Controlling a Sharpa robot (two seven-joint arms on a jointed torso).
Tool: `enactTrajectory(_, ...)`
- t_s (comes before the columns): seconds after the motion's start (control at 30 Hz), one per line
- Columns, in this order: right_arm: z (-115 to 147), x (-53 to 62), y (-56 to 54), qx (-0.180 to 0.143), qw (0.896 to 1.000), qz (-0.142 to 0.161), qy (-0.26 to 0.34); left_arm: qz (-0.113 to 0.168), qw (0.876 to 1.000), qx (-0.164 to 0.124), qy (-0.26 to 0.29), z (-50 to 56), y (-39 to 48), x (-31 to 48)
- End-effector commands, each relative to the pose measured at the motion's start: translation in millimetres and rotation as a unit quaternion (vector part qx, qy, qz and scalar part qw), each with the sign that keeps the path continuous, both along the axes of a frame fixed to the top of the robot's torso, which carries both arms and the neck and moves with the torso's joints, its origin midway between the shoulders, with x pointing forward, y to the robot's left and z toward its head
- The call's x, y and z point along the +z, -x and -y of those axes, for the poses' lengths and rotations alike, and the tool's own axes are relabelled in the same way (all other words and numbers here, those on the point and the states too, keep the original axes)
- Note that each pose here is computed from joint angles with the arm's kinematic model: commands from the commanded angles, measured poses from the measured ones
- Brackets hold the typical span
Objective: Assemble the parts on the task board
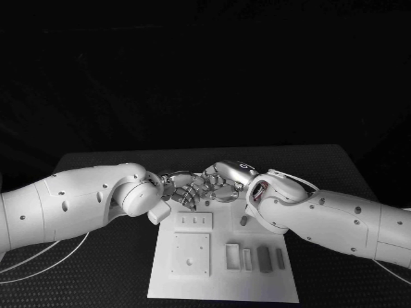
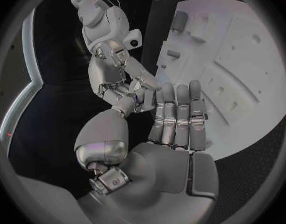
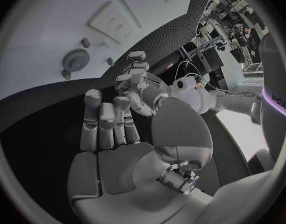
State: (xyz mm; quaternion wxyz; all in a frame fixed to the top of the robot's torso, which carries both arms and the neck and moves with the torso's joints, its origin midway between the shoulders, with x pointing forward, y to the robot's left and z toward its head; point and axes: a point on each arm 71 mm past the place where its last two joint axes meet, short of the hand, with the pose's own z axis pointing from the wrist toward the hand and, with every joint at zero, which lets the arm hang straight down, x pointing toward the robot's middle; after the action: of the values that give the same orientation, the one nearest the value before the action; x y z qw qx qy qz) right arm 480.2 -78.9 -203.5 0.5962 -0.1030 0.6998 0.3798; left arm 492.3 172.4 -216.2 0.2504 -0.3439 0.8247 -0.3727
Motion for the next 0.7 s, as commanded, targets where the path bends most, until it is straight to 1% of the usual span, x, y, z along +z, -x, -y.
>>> enactTrajectory(0.03,4.1,-8.8,0.0,-0.005,1.000,-0.013,0.022,-0.002,0.999,-0.030,0.010,5.9,1.7,5.2)
enactTrajectory(0.23,4.2,-8.9,0.4,-0.004,1.000,-0.013,0.022,-0.004,0.999,-0.034,0.005,4.8,2.0,4.5)
enactTrajectory(0.7,6.4,-10.4,-0.9,-0.007,1.000,-0.015,0.024,-0.002,0.999,-0.043,0.011,4.2,2.3,5.1)
